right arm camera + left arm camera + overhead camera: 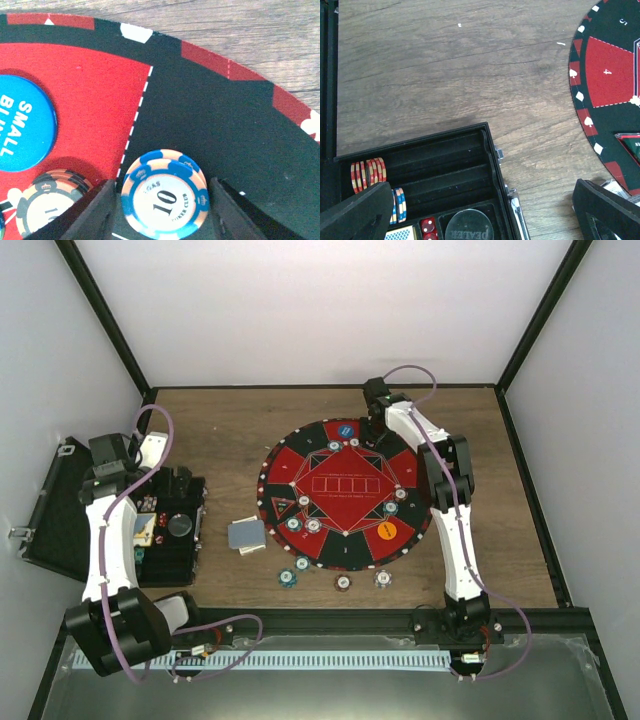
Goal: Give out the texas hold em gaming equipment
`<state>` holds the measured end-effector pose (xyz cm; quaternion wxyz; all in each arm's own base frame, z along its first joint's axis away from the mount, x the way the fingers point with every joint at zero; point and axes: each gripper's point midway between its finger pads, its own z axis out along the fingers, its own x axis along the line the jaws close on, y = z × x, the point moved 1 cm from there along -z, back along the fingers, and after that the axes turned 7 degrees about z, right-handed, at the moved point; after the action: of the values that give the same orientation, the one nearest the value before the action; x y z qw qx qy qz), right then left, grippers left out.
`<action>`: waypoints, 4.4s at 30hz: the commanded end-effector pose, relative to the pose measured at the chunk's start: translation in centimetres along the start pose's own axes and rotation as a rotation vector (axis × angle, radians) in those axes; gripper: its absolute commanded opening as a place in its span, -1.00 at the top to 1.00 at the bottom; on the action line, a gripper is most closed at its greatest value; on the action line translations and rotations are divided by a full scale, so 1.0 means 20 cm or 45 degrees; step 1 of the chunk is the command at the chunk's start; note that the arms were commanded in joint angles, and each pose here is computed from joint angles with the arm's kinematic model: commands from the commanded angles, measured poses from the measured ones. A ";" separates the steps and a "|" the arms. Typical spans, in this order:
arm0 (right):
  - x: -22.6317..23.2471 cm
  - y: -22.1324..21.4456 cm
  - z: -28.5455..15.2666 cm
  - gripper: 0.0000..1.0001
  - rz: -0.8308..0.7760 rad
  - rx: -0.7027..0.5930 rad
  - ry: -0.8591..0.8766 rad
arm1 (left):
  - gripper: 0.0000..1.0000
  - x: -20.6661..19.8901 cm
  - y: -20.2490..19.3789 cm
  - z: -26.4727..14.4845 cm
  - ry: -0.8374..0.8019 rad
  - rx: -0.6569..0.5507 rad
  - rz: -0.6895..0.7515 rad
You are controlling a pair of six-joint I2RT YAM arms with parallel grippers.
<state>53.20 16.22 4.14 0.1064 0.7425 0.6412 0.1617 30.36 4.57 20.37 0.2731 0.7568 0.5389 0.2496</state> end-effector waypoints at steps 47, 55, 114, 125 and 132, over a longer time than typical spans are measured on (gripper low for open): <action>-0.27 -1.91 -0.78 -0.41 -0.058 0.297 -0.123 | -1.00 -0.01 0.03 -0.05 0.004 -0.029 0.024; -0.29 -1.95 -0.76 -0.33 -0.054 0.313 -0.103 | -1.00 -0.01 0.04 -0.04 0.002 -0.029 0.018; -0.53 -0.50 -0.53 0.50 0.260 -0.073 -0.047 | -1.00 -0.02 -0.01 -0.01 -0.019 0.006 0.079; -0.62 -0.42 -0.23 0.51 0.274 0.023 -0.143 | -1.00 -0.02 -0.05 0.02 -0.029 0.036 0.103; -0.62 -0.48 -0.18 0.35 0.287 0.092 -0.139 | -1.00 -0.05 -0.06 0.02 -0.058 0.033 0.129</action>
<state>41.09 5.22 3.34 0.1063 0.8199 0.5518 0.1094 29.81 4.37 19.42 0.2583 0.7813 0.5132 0.2438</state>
